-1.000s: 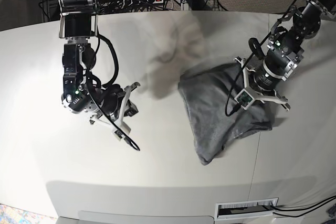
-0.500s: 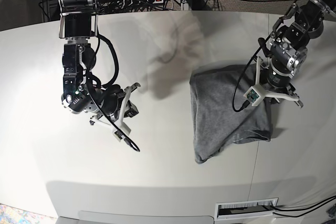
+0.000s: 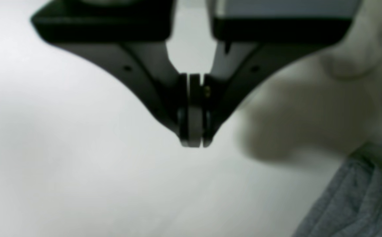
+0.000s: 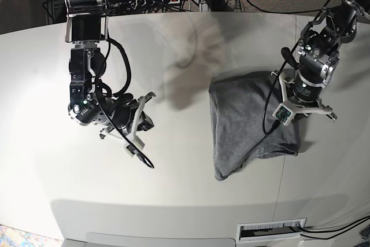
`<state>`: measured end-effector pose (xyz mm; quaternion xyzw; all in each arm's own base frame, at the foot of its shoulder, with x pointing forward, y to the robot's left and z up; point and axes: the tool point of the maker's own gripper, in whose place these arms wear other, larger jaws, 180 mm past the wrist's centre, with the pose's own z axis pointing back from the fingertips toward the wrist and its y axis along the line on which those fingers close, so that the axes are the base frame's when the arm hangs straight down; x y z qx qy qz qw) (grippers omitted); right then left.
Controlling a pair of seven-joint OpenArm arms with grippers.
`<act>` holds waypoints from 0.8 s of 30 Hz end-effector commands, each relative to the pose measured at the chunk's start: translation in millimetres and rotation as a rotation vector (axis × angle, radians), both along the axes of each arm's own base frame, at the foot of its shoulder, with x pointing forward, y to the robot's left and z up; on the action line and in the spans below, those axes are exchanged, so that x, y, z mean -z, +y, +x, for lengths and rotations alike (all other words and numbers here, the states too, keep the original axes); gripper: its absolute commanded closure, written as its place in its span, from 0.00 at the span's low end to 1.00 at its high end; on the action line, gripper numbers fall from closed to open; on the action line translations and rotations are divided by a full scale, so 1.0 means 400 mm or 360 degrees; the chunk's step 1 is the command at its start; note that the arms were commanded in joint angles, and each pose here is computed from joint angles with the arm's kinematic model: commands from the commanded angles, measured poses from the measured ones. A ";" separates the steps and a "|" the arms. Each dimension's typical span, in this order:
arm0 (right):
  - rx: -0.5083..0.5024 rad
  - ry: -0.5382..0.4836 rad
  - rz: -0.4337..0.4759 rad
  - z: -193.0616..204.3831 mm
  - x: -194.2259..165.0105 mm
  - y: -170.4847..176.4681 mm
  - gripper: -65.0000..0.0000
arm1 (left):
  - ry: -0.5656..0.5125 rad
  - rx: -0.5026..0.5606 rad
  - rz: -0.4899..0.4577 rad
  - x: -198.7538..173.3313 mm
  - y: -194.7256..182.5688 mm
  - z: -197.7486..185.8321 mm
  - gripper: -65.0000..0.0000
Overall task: Fold the T-shirt properly
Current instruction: 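Press and smooth the bundle top with the left gripper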
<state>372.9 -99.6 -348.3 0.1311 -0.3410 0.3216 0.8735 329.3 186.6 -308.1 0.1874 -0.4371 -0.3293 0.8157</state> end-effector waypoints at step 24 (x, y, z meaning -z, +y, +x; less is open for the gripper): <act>-0.0005 -0.0043 0.0014 0.011 -0.024 0.000 1.00 | 0.0240 0.0187 -0.0778 0.113 -0.271 0.030 1.00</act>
